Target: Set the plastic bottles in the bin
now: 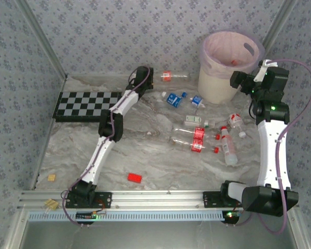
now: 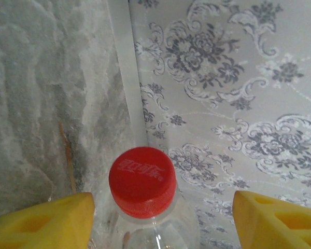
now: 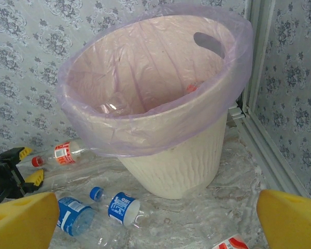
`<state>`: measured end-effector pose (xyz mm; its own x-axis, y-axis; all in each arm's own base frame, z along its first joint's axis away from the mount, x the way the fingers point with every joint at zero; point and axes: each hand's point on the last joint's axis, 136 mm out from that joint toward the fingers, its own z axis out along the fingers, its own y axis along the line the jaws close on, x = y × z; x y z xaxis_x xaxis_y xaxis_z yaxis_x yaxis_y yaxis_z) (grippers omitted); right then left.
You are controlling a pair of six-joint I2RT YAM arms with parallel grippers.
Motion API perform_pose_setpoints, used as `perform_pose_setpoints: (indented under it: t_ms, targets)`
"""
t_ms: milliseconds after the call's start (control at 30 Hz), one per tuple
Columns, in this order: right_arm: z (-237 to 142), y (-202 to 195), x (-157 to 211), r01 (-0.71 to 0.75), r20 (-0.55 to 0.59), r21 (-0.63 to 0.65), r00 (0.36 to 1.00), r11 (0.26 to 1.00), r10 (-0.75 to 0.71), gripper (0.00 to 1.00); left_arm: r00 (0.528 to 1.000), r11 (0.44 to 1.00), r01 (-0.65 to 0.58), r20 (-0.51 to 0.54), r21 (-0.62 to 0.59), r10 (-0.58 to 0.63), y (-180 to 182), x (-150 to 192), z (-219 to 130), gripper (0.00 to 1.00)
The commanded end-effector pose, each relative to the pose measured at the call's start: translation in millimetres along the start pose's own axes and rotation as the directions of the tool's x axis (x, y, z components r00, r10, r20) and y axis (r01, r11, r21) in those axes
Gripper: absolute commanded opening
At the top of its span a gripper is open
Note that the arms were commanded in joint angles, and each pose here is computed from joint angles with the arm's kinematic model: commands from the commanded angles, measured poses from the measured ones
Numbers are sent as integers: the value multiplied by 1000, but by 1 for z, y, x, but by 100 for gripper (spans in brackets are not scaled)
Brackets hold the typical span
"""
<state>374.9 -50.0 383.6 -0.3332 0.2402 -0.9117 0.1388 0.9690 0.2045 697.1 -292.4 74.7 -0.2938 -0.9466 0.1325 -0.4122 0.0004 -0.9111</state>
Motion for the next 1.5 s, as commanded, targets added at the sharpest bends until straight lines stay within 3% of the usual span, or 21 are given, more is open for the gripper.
perform_pose_setpoints:
  t_ms: [0,333,567,833,1200,1467]
  targets:
    - [0,0,-3,-19,13,-10,1000,1000,19,100,995,984,89,58,-152,-81,82,-16,19,67]
    - [-1,1,-2,-23,2,-18,1000,1000,23,100,994,982,103,55,-159,-95,92,-16,22,49]
    - [-6,4,-3,-34,0,-30,999,999,34,100,997,988,82,18,-131,-80,86,-10,24,28]
    - [-20,7,-5,-41,25,-38,999,998,42,100,998,990,52,-37,-133,-57,84,-3,21,25]
    - [-68,52,-12,-46,94,-202,993,978,66,97,995,990,-17,-98,140,31,-16,-4,-27,23]
    - [-70,85,35,-51,-10,-303,999,952,50,96,986,939,17,-163,343,42,-84,-5,-74,21]
